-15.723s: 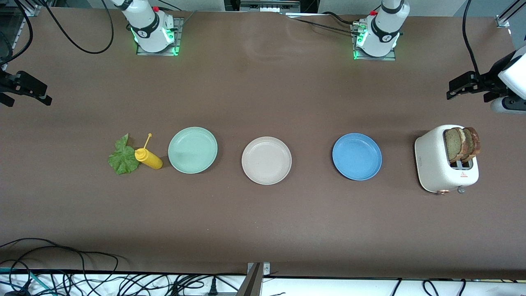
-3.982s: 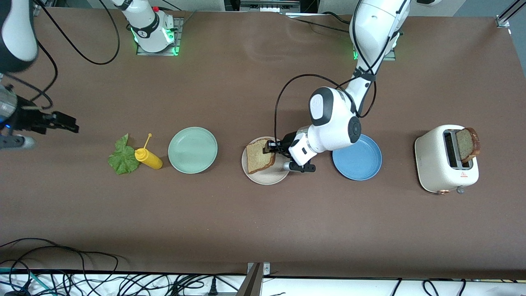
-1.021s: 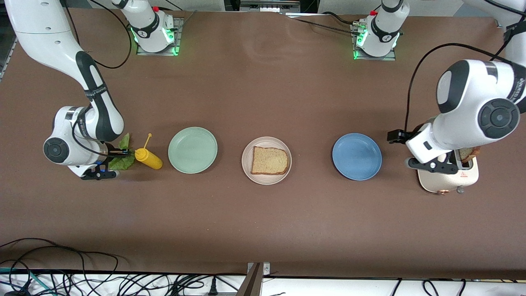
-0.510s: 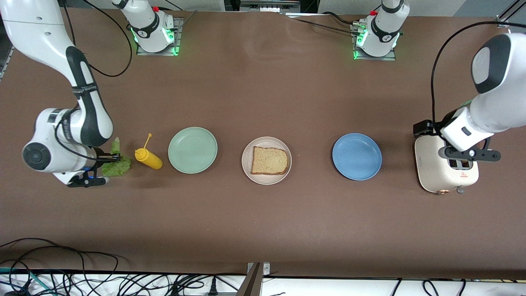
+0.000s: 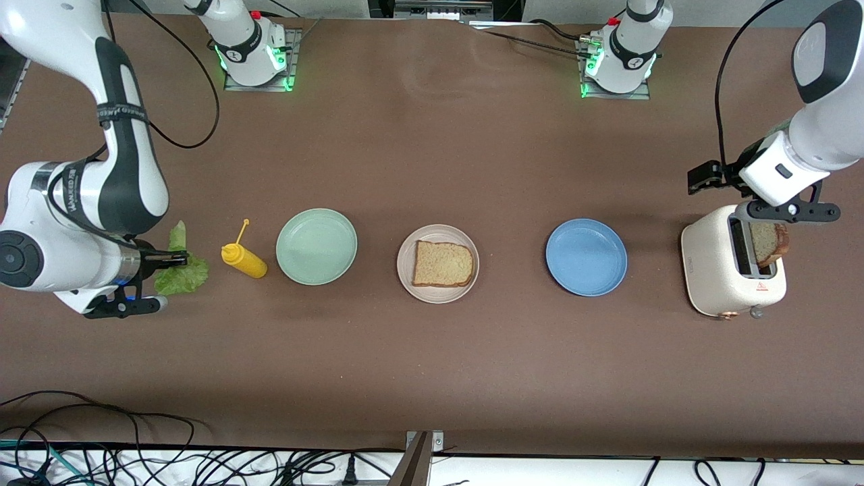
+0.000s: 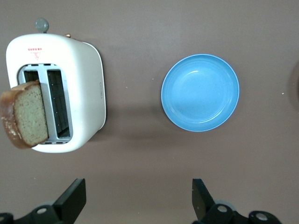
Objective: Make sandwich on beige plate with both arms
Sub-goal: 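Carry the lettuce with the right gripper over the bread on the beige plate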
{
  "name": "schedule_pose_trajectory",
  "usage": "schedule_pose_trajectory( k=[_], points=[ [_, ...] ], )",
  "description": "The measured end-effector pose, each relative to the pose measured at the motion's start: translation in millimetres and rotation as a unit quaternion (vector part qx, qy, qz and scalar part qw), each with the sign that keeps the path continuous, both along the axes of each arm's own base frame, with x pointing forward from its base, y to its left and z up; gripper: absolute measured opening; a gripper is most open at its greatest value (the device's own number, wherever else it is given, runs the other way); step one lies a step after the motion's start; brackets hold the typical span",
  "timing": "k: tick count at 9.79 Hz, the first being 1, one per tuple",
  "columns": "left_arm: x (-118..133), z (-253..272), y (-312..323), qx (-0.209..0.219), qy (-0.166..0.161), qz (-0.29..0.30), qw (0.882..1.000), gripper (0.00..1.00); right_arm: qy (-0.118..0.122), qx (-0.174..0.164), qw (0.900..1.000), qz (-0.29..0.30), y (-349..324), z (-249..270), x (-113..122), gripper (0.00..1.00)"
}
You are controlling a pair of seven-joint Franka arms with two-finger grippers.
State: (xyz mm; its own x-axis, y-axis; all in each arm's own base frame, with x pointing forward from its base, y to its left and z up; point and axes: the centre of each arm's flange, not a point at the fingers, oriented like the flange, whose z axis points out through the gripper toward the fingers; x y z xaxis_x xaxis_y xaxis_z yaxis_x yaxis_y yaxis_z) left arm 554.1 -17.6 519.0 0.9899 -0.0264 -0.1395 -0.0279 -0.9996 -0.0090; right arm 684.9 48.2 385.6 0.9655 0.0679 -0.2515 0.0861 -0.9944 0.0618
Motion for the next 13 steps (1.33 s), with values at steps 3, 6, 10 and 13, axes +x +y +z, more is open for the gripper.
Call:
schedule_pose_trajectory(
  k=[3,6,10,13],
  points=[
    [-3.8,25.3,1.7,-0.001,-0.018,0.005,1.000,1.00,-0.017,-0.022,0.999,-0.041,82.6,19.6,-9.3,0.13],
    [-8.5,75.4,6.6,-0.001,-0.016,0.011,1.000,1.00,-0.022,-0.015,0.992,-0.125,169.6,15.0,-29.0,0.13],
    [-12.1,117.3,6.9,0.001,-0.004,0.012,1.000,1.00,-0.069,0.029,0.959,-0.273,311.2,-26.6,-55.7,0.13],
    [-10.0,100.6,7.9,0.003,0.030,0.013,0.999,1.00,-0.125,0.072,0.926,-0.349,391.8,-76.8,-73.9,0.13]
  ],
)
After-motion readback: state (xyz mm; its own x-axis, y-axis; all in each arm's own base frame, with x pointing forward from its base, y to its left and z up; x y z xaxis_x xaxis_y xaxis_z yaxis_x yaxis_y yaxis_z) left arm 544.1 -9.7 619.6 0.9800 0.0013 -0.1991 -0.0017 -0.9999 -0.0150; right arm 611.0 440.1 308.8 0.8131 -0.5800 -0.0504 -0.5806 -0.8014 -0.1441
